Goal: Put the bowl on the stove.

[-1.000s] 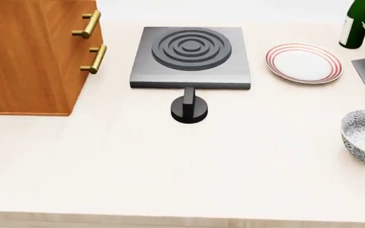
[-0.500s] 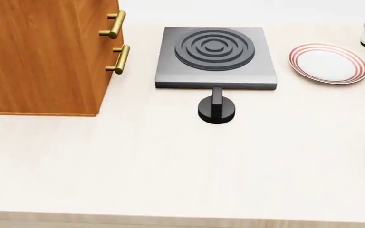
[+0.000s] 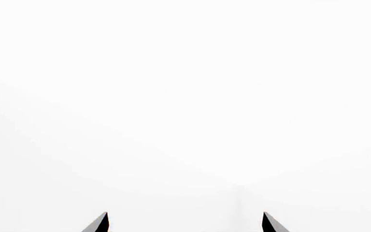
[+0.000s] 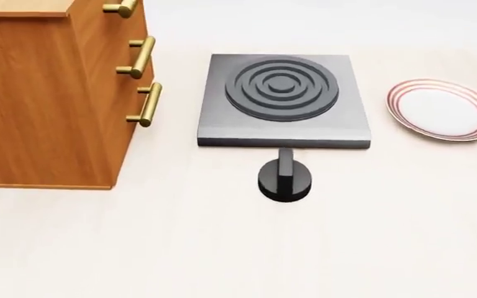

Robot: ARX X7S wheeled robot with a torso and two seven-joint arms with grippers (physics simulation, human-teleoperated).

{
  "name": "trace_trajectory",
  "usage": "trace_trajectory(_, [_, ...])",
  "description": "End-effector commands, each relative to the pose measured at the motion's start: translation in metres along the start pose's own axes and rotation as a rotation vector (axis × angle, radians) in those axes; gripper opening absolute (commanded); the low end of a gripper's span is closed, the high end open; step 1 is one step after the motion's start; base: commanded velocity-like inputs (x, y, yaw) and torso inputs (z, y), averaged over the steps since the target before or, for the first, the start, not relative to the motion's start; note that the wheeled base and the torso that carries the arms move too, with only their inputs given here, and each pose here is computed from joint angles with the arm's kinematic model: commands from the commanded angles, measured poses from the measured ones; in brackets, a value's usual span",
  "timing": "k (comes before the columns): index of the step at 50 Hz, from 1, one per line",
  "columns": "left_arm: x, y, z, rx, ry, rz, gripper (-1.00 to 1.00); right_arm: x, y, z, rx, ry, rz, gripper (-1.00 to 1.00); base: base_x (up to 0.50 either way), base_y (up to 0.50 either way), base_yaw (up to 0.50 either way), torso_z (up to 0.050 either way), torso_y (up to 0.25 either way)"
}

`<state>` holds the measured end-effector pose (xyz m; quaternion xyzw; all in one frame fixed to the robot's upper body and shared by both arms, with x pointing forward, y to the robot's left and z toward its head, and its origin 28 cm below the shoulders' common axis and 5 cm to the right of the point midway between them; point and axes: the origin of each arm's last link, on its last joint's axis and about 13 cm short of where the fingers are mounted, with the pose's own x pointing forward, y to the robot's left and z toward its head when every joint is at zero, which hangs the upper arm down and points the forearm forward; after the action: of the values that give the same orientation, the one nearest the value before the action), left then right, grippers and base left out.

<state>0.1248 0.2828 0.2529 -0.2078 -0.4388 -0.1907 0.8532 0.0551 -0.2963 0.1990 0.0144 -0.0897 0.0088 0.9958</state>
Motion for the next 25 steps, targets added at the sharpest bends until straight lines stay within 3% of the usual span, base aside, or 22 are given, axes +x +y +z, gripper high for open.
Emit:
trace_trajectory(1, [-0.0023, 0.0030, -0.0001, 0.018, -0.013, 0.011, 1.00, -0.0057, -0.0019, -0.0021, -0.015, -0.007, -0.019, 1.00, 0.50, 0.00, 0.00, 0.000, 0.000])
trace_trajectory(25, [-0.0033, 0.0018, 0.0001, 0.018, -0.008, -0.009, 1.00, -0.0065, -0.0023, -0.0037, -0.011, 0.004, -0.019, 1.00, 0.50, 0.00, 0.00, 0.000, 0.001])
